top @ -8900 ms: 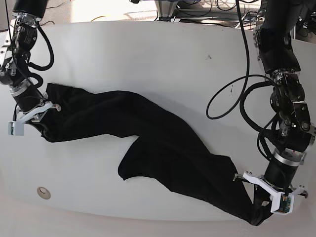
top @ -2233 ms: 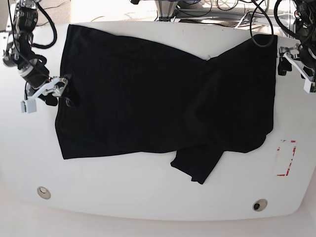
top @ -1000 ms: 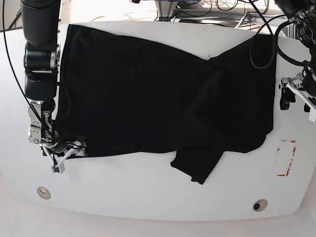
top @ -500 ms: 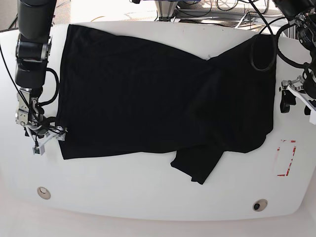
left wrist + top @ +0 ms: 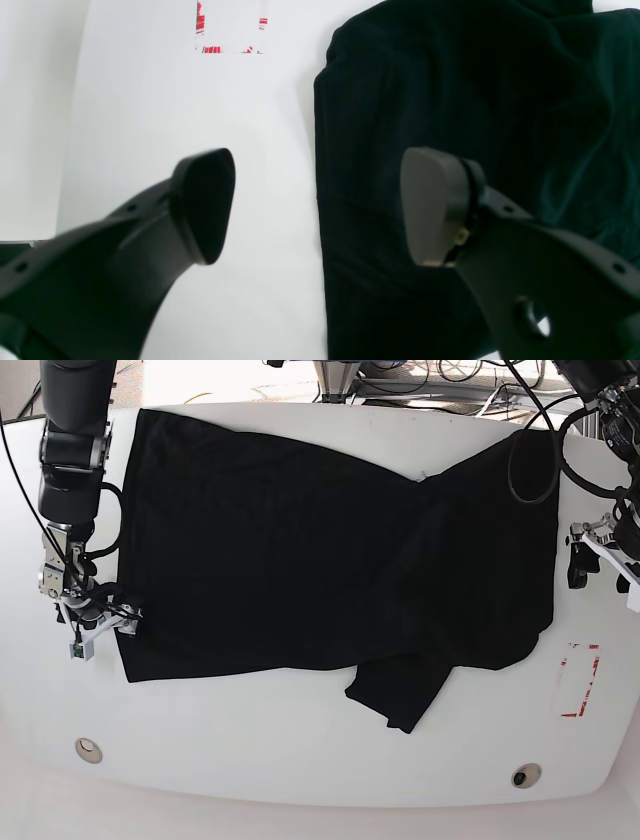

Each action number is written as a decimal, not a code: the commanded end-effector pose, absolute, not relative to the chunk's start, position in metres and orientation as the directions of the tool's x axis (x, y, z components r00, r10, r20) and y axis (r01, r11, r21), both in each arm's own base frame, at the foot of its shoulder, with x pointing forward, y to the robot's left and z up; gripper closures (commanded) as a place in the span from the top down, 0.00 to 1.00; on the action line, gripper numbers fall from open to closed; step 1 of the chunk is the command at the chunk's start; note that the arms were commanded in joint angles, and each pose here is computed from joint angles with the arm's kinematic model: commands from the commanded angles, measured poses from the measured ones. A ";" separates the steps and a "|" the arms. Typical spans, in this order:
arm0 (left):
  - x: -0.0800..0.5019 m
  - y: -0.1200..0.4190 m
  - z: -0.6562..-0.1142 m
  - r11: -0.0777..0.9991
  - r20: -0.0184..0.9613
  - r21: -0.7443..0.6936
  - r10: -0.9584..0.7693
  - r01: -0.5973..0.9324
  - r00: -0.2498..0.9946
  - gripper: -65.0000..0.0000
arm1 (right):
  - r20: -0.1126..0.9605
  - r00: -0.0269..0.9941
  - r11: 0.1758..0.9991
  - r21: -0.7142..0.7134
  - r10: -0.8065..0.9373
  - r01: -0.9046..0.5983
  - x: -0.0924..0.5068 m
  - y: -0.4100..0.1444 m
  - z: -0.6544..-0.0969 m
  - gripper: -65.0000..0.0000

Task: Layout the t-shirt on the table in an organized manner, then fold the t-shirt properly
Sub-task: 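Grasp the hem corners with both grippers, then lift the hem with both grippers and drag it toward the collar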

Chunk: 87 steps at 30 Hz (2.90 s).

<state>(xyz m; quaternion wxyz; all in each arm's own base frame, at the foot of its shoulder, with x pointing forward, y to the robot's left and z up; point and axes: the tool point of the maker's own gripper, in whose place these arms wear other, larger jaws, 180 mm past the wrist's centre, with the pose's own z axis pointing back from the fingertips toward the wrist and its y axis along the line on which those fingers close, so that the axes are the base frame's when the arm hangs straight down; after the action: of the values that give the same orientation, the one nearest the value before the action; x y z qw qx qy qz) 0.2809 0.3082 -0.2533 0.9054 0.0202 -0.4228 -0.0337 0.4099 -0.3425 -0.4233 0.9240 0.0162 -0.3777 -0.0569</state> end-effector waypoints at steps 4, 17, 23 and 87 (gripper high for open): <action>0.286 0.313 -0.245 0.997 0.783 0.072 -0.082 0.041 0.617 0.75 | 0.699 0.692 0.984 0.114 -0.177 0.137 0.403 -0.347 -0.424 0.65; 0.296 0.315 -0.291 0.998 0.759 -0.051 0.023 0.025 0.650 0.75 | 0.684 0.719 0.991 0.106 -0.128 0.076 0.380 -0.323 -0.435 0.08; 0.313 0.308 -0.321 0.991 0.744 -0.135 0.085 0.024 0.663 0.75 | 0.686 0.721 0.994 0.091 -0.101 0.052 0.373 -0.319 -0.435 0.08; 0.374 0.306 -0.358 1.000 0.691 -0.015 0.020 -0.013 0.723 0.75 | 0.537 0.840 0.997 0.072 -0.074 0.042 0.217 -0.279 -0.449 0.01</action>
<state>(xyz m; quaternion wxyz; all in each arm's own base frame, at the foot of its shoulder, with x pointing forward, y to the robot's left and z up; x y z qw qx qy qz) 0.3644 0.2929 -0.3777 0.9383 -0.0181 -0.3453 0.0036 0.2366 -0.2761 -0.4335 0.9391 0.0409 -0.3384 -0.0430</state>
